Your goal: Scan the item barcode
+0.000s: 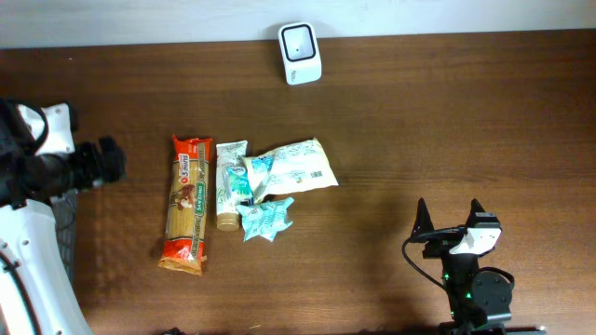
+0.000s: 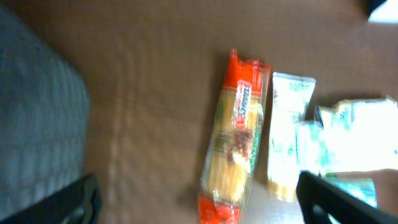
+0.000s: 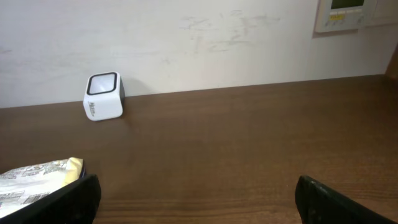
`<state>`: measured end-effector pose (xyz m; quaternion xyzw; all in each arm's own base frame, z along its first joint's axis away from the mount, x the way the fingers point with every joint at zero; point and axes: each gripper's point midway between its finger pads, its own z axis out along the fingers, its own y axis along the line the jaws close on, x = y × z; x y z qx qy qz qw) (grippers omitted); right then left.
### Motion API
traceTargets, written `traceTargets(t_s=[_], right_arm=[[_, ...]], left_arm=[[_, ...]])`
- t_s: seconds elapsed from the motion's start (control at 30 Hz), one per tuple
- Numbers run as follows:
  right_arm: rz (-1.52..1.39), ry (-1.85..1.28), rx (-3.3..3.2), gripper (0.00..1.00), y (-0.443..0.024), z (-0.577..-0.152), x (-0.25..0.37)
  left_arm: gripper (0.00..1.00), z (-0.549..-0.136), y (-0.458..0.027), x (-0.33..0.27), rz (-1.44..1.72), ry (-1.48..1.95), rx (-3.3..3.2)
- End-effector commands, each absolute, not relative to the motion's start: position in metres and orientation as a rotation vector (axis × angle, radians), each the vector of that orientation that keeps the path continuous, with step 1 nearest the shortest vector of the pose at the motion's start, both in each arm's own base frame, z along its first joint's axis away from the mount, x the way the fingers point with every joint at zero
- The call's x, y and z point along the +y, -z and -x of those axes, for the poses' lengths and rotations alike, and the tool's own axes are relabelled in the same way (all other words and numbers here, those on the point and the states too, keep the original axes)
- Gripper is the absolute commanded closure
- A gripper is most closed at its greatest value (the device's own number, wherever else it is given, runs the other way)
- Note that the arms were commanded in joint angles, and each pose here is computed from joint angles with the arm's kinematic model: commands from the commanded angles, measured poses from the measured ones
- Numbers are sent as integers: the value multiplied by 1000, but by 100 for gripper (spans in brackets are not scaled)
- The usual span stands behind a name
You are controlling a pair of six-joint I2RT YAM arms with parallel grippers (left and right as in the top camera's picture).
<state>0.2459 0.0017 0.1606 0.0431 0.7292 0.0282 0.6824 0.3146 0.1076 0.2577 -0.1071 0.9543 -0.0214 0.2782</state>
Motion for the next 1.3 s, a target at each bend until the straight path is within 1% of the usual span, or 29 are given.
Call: traceTargets(t_s=[0.0,0.03,0.1,1.27], right_arm=[[-105,-60,1639,1,-157,-246,0],[-105,-60,1639,1,-157,-246,0],[-106,-61,1639,1,-157,-246,0],[-105,-60,1639,1,-157,-246,0]], left_arm=[[1,-334,-274,124,219,-63,2460],[1,-336,-277,135,240,-142,2445],[1,-336,-278,139,250,-172,2442],[1,-335,-277,139,250,-170,2446]])
